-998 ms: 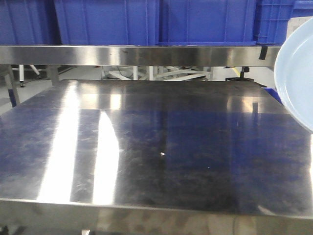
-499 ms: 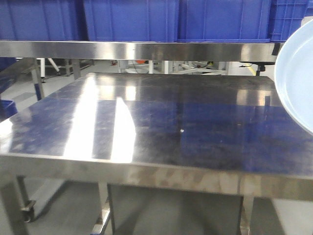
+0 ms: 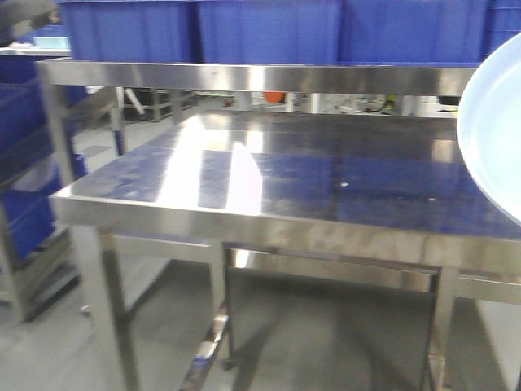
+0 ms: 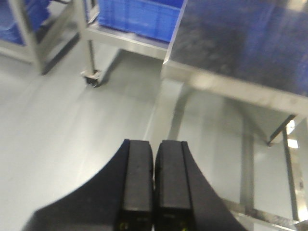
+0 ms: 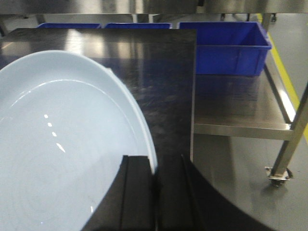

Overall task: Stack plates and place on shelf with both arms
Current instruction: 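Drive the base to the rack of blue bins holding the plates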

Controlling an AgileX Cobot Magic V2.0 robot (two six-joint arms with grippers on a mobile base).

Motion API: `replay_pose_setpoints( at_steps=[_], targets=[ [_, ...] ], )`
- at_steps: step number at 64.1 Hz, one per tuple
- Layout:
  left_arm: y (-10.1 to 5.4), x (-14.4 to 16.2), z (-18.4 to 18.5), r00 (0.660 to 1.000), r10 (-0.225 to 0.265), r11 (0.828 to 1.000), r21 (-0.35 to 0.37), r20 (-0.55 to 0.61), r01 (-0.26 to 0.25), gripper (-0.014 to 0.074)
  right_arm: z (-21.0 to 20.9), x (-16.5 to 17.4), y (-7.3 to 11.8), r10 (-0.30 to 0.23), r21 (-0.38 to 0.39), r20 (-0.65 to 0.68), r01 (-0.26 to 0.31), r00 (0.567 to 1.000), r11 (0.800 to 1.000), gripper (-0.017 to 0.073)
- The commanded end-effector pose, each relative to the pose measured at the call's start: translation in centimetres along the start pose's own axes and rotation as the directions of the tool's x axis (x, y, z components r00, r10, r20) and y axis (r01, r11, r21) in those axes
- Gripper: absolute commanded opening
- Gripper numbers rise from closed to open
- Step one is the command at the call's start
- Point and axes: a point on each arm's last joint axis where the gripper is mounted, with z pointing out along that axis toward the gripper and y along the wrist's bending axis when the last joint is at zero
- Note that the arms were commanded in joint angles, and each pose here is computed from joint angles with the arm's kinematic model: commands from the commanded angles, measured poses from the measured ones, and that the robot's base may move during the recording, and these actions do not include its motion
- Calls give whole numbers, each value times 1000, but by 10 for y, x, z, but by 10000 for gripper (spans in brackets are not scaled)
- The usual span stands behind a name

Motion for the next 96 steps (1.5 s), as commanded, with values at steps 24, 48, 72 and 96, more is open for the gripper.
replay_pose_setpoints(
  at_steps=[24,48,72,96],
  targets=[
    [-2,-16,-3,995,-11,1000,12,103,10,85,-3,-19,3,1,-25,117,2,993,1000,29],
    [-2,-16,-3,995,-11,1000,12,103,10,85,-3,-19,3,1,-25,117,2,993,1000,29],
    [-2,-16,-3,995,-11,1000,12,103,10,85,-3,-19,3,1,-25,117,2,993,1000,29],
    [-2,-16,-3,995,-11,1000,12,103,10,85,-3,-19,3,1,-25,117,2,993,1000,29]
  ],
)
